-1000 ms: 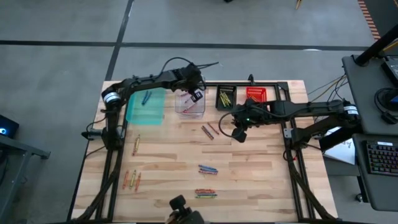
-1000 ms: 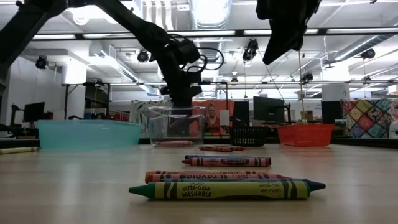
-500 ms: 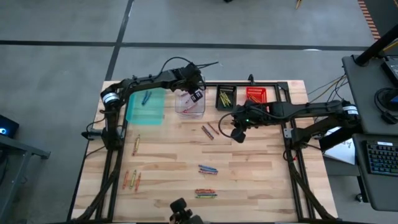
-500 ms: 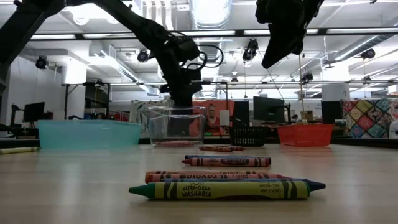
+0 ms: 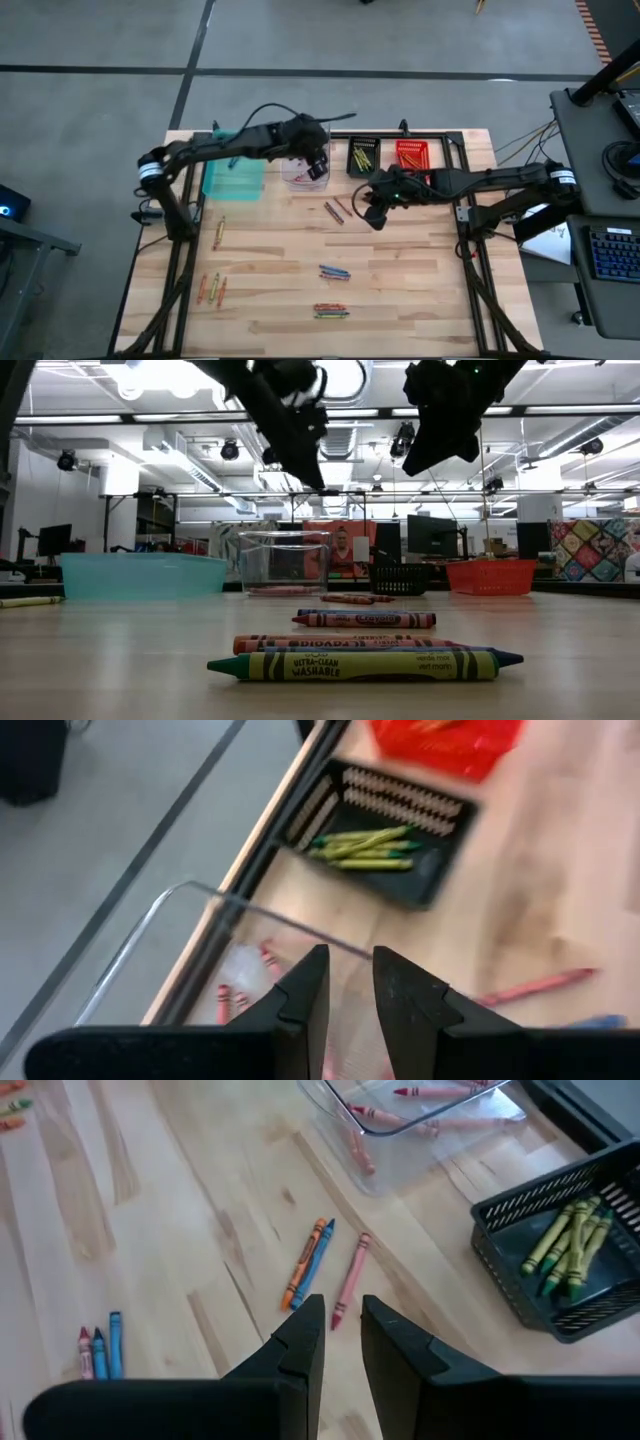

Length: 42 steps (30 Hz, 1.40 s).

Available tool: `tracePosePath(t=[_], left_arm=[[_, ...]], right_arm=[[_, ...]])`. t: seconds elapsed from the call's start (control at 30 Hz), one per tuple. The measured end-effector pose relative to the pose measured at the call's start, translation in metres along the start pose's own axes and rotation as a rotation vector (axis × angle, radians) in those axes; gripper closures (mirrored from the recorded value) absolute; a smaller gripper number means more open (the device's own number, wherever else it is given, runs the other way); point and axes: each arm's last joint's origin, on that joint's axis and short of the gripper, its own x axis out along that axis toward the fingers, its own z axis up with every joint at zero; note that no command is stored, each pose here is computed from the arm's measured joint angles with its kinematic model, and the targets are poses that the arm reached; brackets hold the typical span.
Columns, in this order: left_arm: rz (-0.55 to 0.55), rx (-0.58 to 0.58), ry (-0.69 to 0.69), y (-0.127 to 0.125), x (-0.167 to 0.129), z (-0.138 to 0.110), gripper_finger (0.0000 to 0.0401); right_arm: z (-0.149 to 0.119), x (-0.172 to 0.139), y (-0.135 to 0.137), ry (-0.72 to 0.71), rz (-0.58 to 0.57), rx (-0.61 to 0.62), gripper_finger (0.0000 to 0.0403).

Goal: Sort crayons
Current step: Put the blue crayon into the green transparent bin

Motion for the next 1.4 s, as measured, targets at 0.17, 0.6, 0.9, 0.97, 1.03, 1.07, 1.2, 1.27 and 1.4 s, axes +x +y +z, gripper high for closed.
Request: tracePosePath(t=[0.17, 0.6, 0.9, 0.97, 1.03, 1.07, 1.2, 1.27, 1.4], left_arm=[[-0.051, -0.019, -0.101, -0.022, -0.034, -0.012, 0.0337], [-0.269, 0.003, -0.309, -0.079, -0.103, -0.079, 0.0337], [-0.389, 0.097, -0.339, -0.118, -0.099, -0.119, 0.0337], [-0.409, 0.124, -0.352, -0.125, -0.096, -0.128, 0.0337], [-0.429, 0.143, -0.369, -0.132, -0.094, -0.136, 0.0337], [-0.436, 0.148, -0.374, -0.134, -0.093, -0.139, 0.0337], [-0.463, 0.15, -0.403, -0.143, -0.088, -0.148, 0.0337], [-0.475, 0.148, -0.423, -0.149, -0.084, -0.15, 0.0337], [-0.496, 0.143, -0.456, -0.161, -0.073, -0.156, 0.0337]], right_arm=[[-0.005, 0.007, 0.0, -0.029, 0.013, 0.059, 0.0344], [-0.005, 0.029, 0.007, -0.041, 0.034, 0.066, 0.0344], [-0.017, 0.049, 0.022, 0.04, 0.087, 0.003, 0.0344], [-0.019, 0.05, 0.026, 0.048, 0.105, -0.015, 0.0344], [-0.023, 0.049, 0.032, 0.06, 0.122, -0.05, 0.0344], [-0.025, 0.049, 0.035, 0.063, 0.131, -0.077, 0.0344], [-0.034, 0.046, 0.051, 0.074, 0.174, -0.192, 0.0344], [-0.039, 0.043, 0.059, 0.08, 0.194, -0.237, 0.0344], [-0.046, 0.039, 0.07, 0.085, 0.223, -0.272, 0.0344]])
